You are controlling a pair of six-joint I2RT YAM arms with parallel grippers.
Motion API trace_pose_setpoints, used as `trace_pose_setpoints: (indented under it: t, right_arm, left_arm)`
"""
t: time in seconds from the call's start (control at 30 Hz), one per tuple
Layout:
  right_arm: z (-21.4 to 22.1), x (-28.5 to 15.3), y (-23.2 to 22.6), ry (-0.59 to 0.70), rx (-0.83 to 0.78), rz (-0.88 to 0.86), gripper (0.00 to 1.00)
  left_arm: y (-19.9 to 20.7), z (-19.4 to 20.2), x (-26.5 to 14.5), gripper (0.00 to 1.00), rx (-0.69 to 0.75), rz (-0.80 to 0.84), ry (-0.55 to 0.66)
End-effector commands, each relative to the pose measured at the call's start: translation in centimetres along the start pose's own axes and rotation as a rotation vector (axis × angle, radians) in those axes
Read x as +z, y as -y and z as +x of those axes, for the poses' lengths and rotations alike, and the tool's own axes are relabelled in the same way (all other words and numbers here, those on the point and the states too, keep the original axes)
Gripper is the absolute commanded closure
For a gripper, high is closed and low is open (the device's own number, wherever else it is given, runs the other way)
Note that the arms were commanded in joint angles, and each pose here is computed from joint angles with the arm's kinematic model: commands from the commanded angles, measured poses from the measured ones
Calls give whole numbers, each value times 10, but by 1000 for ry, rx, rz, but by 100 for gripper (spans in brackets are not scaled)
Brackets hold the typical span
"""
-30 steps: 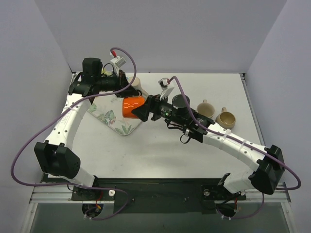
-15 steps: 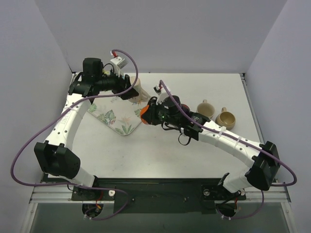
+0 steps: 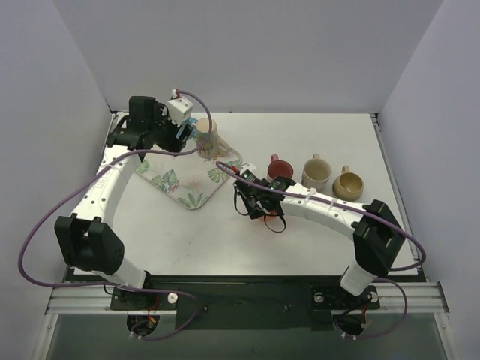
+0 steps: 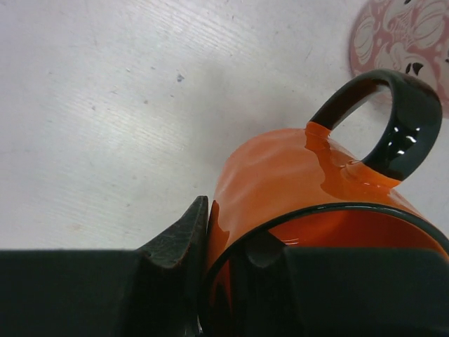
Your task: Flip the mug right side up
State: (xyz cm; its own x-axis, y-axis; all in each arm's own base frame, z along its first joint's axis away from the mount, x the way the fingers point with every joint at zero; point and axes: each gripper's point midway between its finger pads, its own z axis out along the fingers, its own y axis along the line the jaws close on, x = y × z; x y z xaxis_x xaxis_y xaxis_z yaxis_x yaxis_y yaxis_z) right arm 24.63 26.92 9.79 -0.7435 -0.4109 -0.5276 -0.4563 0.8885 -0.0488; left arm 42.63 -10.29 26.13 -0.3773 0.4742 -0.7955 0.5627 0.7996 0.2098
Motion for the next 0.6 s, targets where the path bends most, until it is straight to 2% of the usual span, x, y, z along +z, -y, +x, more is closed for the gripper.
trace_pose_setpoints:
  t: [0.0, 0.13, 0.27, 0.4, 0.43, 0.57]
  right_arm:
    - [14, 15, 18, -28, -68, 101, 100]
    - [26, 29, 21, -80, -54, 99, 100]
    - [35, 41, 21, -96, -26, 77, 100]
    - [41, 47, 26, -103, -9, 65, 80]
    - [39, 44, 27, -95, -6, 65, 71]
    - [26, 27, 27, -61, -10, 57, 54]
  left_arm:
    - [-17, 23, 14, 18, 153, -33, -81]
    - [-16, 45, 21, 18, 186, 27, -134]
    - [-42, 62, 28, 19, 244, -12, -182]
    - [-51, 94, 36, 24, 397, 58, -321]
    - [-52, 104, 41, 24, 406, 75, -349]
    - [-78, 123, 50, 24, 499, 83, -423]
